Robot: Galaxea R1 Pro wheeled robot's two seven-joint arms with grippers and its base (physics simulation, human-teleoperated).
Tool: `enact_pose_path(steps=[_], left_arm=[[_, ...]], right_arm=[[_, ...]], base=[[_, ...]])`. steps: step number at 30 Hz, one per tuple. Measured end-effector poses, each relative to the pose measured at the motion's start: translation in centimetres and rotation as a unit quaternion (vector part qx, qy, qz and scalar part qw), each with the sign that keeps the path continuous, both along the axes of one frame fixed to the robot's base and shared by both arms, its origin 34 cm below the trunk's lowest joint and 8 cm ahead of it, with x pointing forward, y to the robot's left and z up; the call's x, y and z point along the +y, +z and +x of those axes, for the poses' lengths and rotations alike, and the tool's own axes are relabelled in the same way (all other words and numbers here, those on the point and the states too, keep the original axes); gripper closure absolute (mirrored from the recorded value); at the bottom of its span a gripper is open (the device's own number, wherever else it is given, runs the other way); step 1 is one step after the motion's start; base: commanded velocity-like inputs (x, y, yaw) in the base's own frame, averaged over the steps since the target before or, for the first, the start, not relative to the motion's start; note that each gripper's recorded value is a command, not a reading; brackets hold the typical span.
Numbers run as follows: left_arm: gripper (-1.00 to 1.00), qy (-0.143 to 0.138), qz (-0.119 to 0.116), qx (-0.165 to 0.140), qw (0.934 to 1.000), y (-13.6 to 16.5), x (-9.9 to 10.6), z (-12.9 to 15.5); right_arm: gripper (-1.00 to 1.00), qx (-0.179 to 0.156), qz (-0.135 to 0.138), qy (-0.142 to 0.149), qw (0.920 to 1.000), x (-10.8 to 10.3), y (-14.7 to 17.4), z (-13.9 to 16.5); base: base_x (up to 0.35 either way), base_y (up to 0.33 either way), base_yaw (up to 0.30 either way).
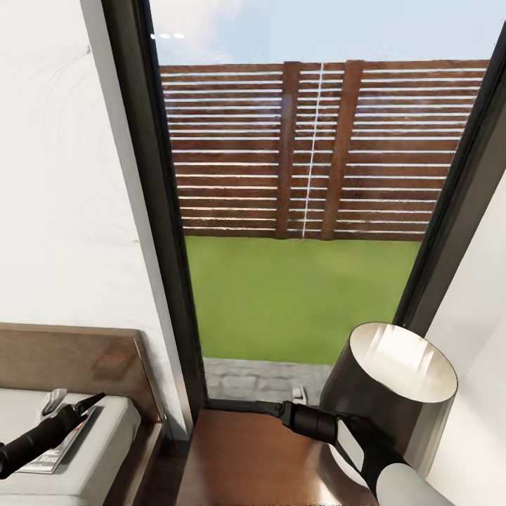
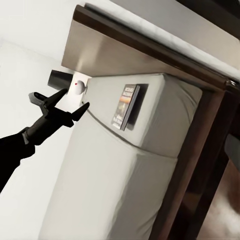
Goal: In the bedroom, move the book from the bed onto either nightstand, and place the two sandals side by side next to the bed.
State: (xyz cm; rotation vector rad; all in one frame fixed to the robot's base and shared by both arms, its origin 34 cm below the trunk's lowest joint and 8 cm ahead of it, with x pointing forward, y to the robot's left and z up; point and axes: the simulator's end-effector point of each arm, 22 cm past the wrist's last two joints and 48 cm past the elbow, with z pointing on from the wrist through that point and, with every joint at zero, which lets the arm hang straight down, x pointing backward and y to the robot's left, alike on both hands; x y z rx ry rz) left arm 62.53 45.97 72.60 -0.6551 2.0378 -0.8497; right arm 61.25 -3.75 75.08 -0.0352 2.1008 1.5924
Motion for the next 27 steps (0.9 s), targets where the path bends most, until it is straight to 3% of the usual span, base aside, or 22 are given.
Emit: enact_pose_path(steps=[27], left_arm=[[-1.0,-0.003,-0.005,0.02,0.9998,-2.1,-0.7,-0.4]], right_arm=[[-1.0,0.019,0.0,0.0,0.9998,0.0,-1.8,-0.3]], base=[[0.0,0.0,0.0]])
